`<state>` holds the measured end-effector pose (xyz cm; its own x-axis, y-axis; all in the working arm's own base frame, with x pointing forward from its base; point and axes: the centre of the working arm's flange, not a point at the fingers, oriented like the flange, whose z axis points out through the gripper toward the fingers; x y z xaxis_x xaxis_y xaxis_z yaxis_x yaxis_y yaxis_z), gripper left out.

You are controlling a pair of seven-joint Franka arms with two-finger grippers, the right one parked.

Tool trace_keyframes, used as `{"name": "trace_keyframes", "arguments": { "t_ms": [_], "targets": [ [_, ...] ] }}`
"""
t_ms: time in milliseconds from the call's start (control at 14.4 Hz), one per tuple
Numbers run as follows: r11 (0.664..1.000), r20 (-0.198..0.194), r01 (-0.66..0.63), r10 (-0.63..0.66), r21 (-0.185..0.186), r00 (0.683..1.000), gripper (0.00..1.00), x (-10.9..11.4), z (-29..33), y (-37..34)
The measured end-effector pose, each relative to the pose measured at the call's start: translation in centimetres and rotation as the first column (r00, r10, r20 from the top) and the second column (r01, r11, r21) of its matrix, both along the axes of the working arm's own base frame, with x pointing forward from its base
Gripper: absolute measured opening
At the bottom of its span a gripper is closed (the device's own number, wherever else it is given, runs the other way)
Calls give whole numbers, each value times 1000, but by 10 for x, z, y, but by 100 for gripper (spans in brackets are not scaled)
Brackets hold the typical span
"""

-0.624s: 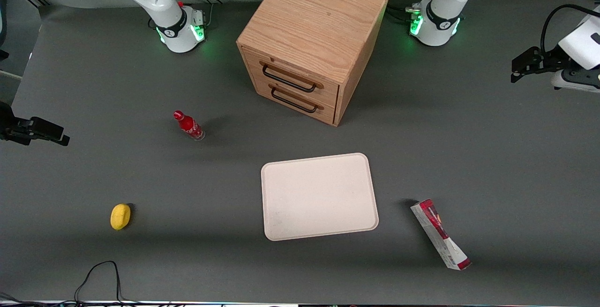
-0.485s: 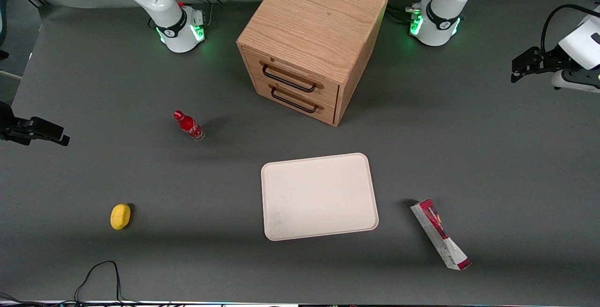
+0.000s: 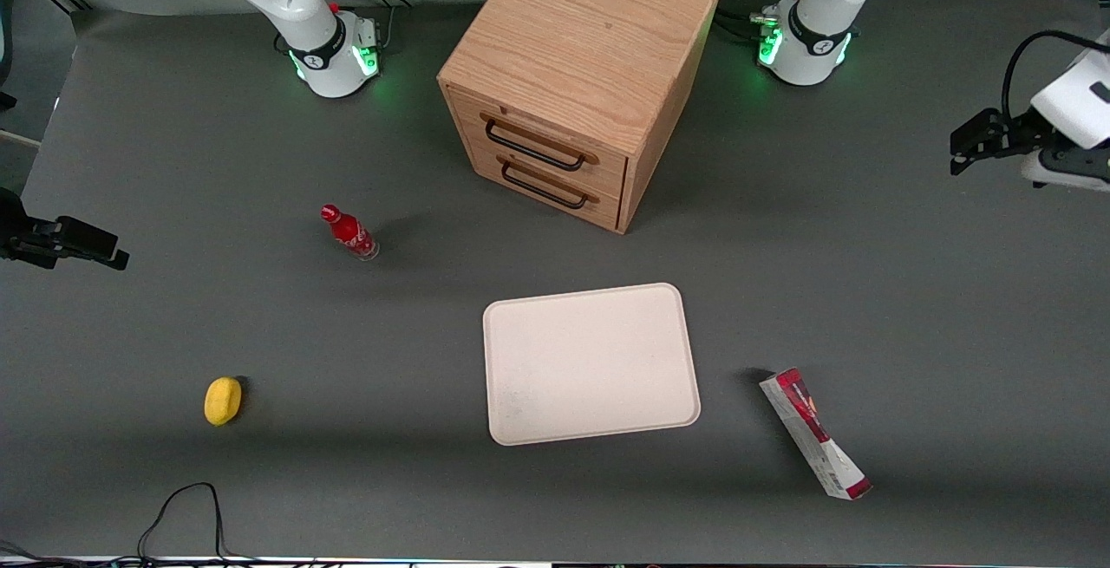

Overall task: Place red cookie box on tray
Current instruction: 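Move the left gripper down toward the red-and-white cookie box, then close the left gripper on the end of the cookie box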

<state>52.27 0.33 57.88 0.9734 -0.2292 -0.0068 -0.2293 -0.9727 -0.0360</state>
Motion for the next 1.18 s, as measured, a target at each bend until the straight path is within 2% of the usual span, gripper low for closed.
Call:
{"name": "trace_keyframes", "arguments": {
  "t_ms": [139, 277, 347, 485, 693, 832, 1109, 1178],
  "targets": [
    [1000, -20, -19, 19, 3, 1000, 100, 23, -3, -6],
    [996, -47, -89, 90, 12, 995, 100, 55, -2, -18],
    [991, -47, -136, 137, 15, 990, 100, 73, -4, -29],
    [965, -53, -264, 263, -3, 963, 100, 109, -19, -55],
    [883, -79, -469, 466, -21, 881, 100, 153, -61, -91],
    [826, -81, -562, 559, -33, 825, 100, 178, -88, -105],
    [728, -39, -681, 681, -79, 731, 100, 219, -159, -116],
    [713, -7, -694, 697, -100, 717, 100, 235, -203, -124]
  ]
}}
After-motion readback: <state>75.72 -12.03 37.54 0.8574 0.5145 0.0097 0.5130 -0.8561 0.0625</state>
